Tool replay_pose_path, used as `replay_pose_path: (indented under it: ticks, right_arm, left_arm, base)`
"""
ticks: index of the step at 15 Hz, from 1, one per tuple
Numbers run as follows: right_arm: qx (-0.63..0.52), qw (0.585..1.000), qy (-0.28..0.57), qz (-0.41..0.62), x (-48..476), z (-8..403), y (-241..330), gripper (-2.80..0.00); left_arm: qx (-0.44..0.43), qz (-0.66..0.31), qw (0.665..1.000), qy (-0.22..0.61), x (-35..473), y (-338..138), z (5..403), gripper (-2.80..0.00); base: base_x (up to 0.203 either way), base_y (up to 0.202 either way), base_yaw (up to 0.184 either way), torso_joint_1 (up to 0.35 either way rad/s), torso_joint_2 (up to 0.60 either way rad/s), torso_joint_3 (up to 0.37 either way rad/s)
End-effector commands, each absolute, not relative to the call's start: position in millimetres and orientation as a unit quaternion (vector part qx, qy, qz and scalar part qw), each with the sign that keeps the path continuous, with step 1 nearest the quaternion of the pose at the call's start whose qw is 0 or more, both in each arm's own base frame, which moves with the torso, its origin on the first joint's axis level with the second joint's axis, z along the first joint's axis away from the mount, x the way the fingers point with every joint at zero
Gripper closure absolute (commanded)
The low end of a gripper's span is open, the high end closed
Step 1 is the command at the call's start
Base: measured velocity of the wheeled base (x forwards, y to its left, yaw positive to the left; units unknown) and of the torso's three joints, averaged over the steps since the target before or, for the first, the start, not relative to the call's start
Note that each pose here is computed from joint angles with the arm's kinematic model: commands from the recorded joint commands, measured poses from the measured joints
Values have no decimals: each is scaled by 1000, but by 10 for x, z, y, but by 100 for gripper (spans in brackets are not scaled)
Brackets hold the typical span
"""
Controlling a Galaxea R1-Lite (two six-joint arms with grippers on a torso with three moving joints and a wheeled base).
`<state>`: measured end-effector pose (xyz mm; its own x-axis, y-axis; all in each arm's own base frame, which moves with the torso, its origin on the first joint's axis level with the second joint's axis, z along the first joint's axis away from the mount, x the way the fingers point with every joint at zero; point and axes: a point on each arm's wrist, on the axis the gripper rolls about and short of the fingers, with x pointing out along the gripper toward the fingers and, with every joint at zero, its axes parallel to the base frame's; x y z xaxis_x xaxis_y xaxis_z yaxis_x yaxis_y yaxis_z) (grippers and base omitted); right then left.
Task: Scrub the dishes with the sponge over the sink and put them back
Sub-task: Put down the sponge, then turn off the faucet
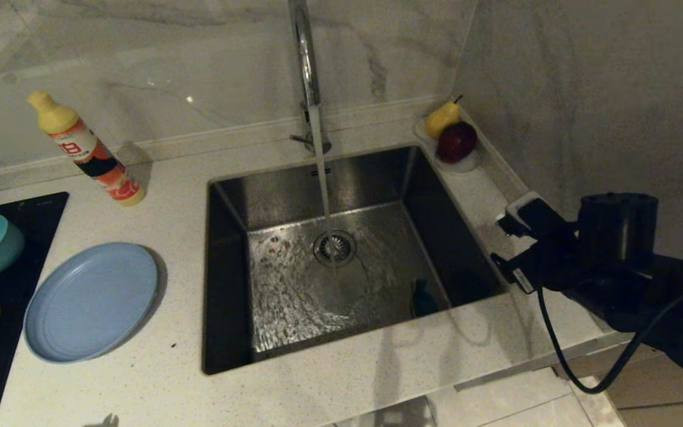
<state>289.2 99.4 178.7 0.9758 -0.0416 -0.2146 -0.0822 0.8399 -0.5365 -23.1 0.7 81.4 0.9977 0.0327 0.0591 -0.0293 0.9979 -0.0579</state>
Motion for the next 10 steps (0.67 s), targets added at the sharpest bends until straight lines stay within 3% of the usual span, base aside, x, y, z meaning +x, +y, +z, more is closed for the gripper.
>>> replay_pose_path:
  ticks: [1,5,10]
  right_arm:
    - [-273,959,74,10,2765,1998,1002,0]
    - [-255,966,40,9,2478,2233,978,0]
    - [-141,989,-2,34,1787,2635,693,0]
  left_arm:
    - [-29,16,999,-20,-214,7,759,0]
    - [-29,16,999,-20,-214,7,759,0]
    - [-29,16,999,-20,-214,7,759,0]
  base:
    - [0,0,0,0,0,0]
    - [0,0,0,0,0,0]
    - [0,0,0,0,0,0]
